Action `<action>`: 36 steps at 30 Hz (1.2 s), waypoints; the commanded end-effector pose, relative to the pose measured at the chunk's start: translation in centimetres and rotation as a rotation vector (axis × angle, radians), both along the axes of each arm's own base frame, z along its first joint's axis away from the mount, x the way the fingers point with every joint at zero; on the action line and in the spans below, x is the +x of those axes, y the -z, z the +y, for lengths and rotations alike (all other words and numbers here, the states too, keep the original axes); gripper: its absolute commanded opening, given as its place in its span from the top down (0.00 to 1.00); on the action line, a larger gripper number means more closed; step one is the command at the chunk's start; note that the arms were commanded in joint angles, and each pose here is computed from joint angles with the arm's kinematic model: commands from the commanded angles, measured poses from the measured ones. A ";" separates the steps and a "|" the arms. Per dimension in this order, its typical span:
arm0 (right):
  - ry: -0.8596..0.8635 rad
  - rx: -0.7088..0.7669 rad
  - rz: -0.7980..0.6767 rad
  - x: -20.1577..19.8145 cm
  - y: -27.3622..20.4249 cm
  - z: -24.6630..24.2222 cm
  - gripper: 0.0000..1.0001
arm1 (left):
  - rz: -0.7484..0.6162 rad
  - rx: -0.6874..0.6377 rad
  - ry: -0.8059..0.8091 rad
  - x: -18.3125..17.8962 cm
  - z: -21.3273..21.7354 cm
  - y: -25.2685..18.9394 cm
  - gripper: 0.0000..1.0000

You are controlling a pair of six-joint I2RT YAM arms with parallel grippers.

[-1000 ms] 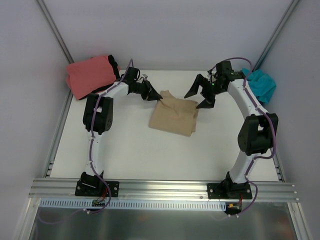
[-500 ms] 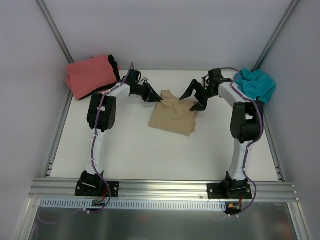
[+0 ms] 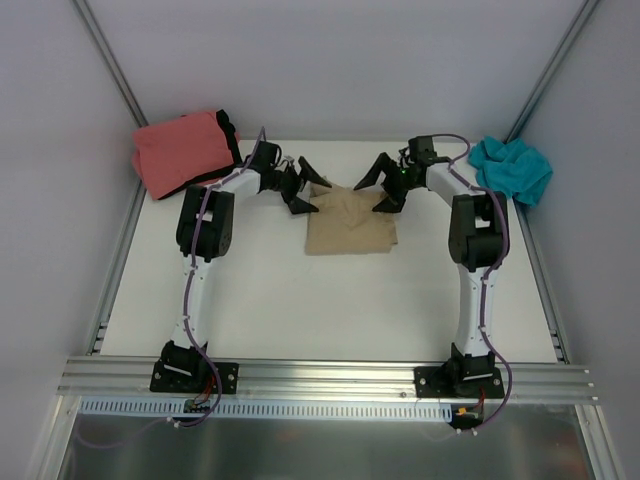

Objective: Fold and stack the t-shirts

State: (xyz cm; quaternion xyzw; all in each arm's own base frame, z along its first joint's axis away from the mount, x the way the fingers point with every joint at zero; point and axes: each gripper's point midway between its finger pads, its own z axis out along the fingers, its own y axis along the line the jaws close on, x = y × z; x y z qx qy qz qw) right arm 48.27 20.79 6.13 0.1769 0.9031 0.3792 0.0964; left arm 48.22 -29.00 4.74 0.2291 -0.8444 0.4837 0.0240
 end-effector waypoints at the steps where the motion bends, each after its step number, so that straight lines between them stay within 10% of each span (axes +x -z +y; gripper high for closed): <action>1: 0.005 -0.169 -0.032 0.7 3.5 -2.0 0.01 | -0.014 0.018 -0.055 1.8 0.9 0.1 0.01; 21: -0.015 -0.133 -0.290 -1.8 -10.0 -4.0 0.00 | -0.503 0.125 0.022 0.2 3.0 -15.3 0.01; 36: -0.088 -0.253 -0.354 -7.9 -14.6 -6.1 0.00 | -0.718 0.521 0.401 -5.9 -3.7 -8.2 0.01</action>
